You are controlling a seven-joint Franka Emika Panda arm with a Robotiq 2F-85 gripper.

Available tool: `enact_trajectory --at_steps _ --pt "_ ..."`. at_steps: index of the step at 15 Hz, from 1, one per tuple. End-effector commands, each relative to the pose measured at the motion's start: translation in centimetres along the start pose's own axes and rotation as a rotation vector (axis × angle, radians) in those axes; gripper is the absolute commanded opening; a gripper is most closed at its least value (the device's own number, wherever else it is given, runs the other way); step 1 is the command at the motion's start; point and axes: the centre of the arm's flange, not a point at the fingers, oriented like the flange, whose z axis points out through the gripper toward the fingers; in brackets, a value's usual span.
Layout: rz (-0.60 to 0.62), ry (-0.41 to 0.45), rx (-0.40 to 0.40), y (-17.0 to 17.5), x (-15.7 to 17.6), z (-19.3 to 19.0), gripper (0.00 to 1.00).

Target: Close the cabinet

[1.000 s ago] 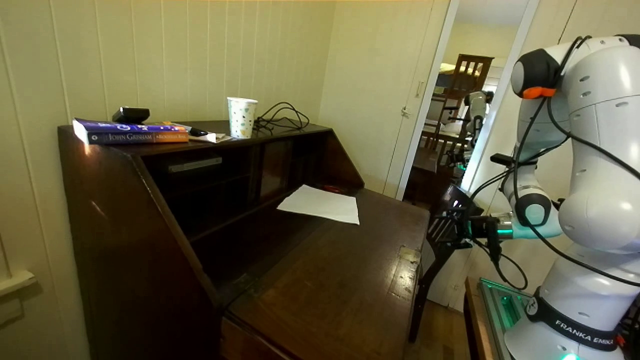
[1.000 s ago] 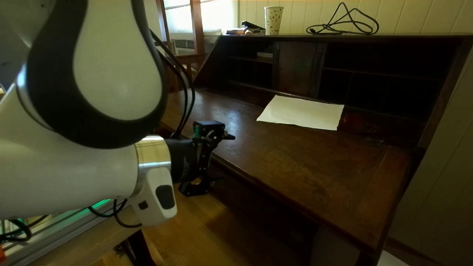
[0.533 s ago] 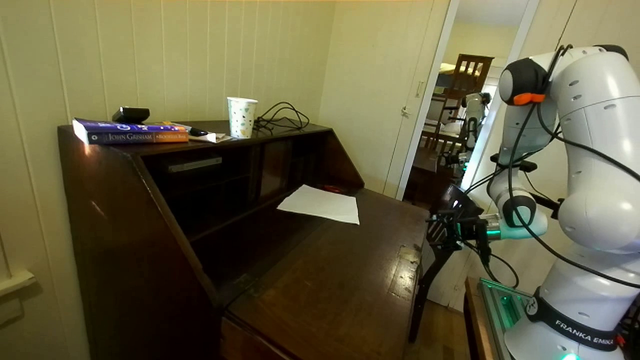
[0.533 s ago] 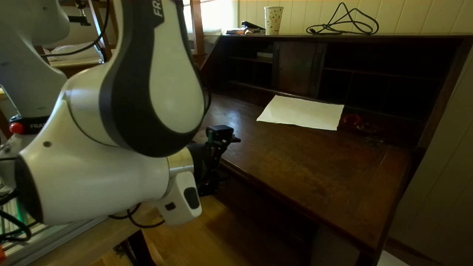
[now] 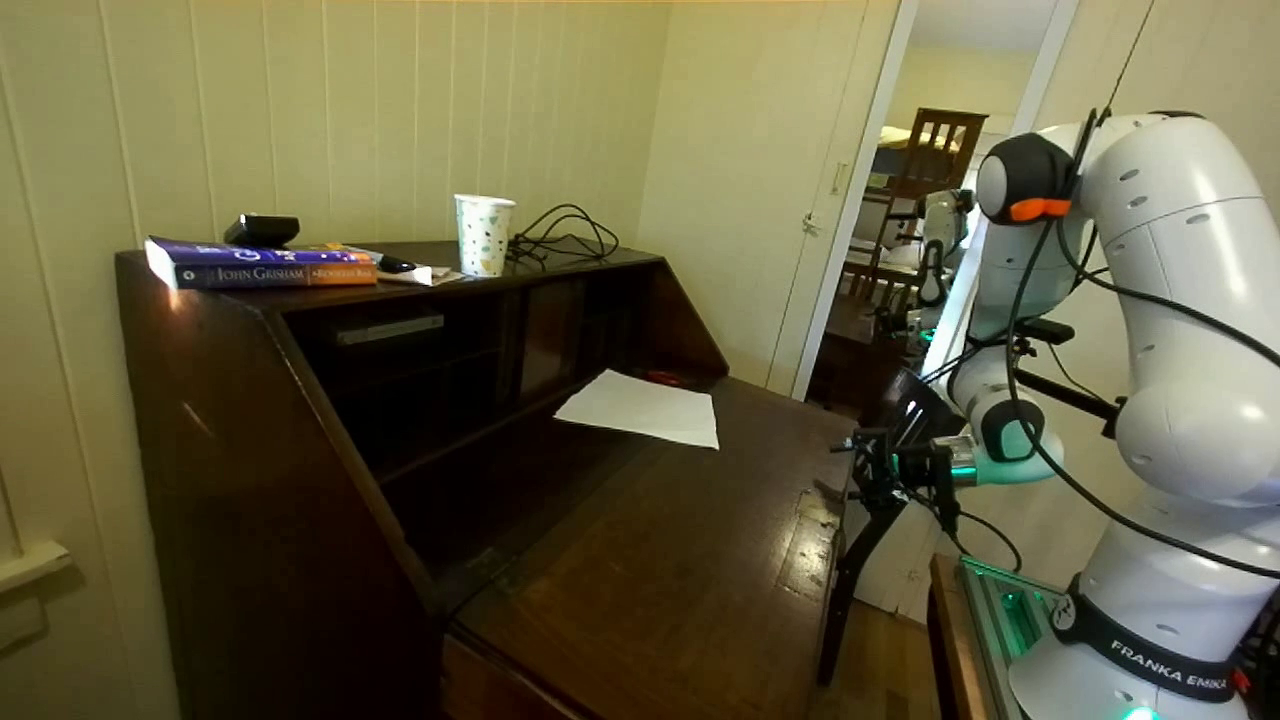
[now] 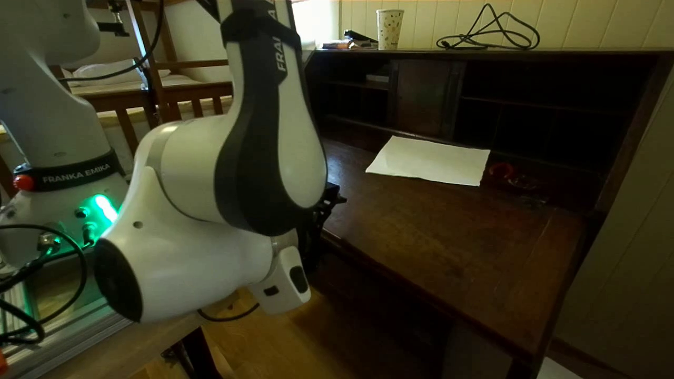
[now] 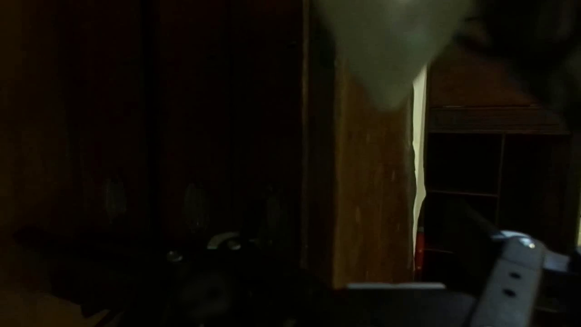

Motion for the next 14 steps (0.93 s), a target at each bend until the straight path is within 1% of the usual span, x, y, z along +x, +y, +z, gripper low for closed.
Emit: enact_trajectory --at_steps 1,3,7,14 --pt "0.024 -0.013 0.081 -0.4 0.7 1.2 1.0" --pt "0.035 -0.023 0.123 -1.2 0.7 1.2 1.0" --pt "0.059 -0.034 0.182 -2.8 0.4 -0.5 1.0" --pt "0.063 -0.08 0.347 -8.1 -0.5 -4.0 1.0"
